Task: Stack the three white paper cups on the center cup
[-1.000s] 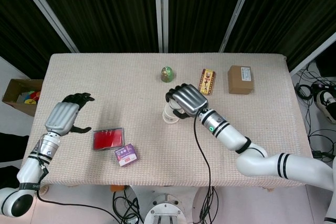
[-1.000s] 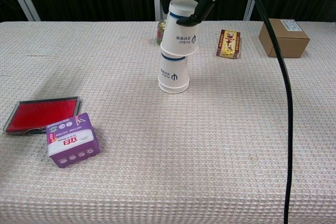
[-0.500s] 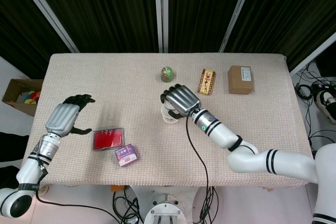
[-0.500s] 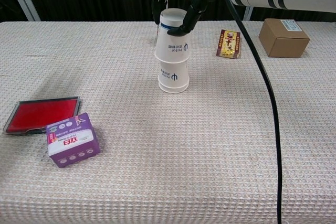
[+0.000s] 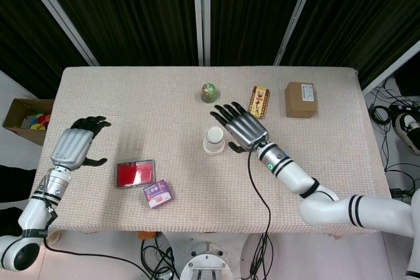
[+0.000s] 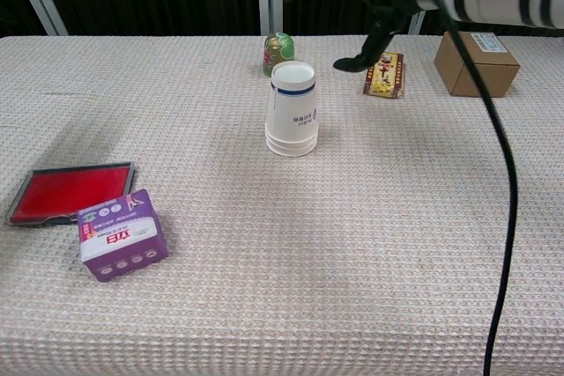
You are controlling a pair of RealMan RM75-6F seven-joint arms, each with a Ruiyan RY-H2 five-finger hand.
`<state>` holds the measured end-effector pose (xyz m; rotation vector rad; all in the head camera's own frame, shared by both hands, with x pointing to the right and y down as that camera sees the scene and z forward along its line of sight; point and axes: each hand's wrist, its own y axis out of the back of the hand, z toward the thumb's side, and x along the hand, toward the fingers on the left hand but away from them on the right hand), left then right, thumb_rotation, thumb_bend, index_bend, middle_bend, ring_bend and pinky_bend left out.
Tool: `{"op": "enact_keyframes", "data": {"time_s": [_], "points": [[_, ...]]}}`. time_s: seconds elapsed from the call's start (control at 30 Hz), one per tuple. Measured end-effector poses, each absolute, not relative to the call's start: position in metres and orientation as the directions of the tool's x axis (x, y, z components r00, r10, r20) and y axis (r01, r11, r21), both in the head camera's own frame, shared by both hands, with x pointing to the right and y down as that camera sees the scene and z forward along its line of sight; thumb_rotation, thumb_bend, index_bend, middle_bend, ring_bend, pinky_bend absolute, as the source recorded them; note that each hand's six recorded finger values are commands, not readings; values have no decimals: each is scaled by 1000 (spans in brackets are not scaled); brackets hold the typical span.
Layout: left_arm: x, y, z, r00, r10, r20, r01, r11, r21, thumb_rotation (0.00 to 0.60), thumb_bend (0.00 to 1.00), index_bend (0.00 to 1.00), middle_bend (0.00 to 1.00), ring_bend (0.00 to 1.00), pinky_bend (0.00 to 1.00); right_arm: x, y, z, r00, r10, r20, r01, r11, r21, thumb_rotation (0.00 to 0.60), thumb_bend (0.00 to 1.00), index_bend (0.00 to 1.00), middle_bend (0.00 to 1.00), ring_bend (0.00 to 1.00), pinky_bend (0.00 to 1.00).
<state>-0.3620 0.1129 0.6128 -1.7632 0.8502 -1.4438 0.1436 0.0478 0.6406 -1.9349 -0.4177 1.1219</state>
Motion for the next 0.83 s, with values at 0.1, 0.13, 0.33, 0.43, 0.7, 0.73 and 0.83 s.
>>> {"op": "enact_keyframes", "data": {"time_s": [0.1,0.13,0.33,0.43,0.7,0.73,0.83], "points": [[-375,114,611,146,-852,502,-14,-509,-860,600,105,236,156,124,165,180,54,632,492,687,-535,-77,-577,-813,600,296,0,105,3,107],[-379,115,610,139,-859,492,1,-497,-868,600,108,239,159,124,165,194,57,630,472,703,-531,-63,-574,-816,600,298,0,121,6,117],[-410,131,601,76,-900,429,132,-418,-899,600,115,244,164,124,165,291,92,618,319,810,-492,48,-532,-845,600,302,29,137,20,131],[-424,146,593,39,-911,409,165,-398,-902,600,116,245,164,124,165,336,118,607,242,853,-463,108,-498,-861,600,301,45,136,20,133],[-439,199,572,-19,-923,384,156,-382,-911,600,114,244,164,124,162,415,188,577,126,903,-410,203,-428,-881,600,301,56,136,20,133],[-439,205,570,-20,-922,387,151,-385,-910,600,114,245,164,124,162,418,193,575,126,905,-405,205,-424,-882,600,302,59,137,20,133],[-437,220,566,-29,-919,393,120,-393,-912,600,114,245,164,124,161,423,202,571,140,911,-389,198,-410,-890,600,303,75,144,20,133]]}}
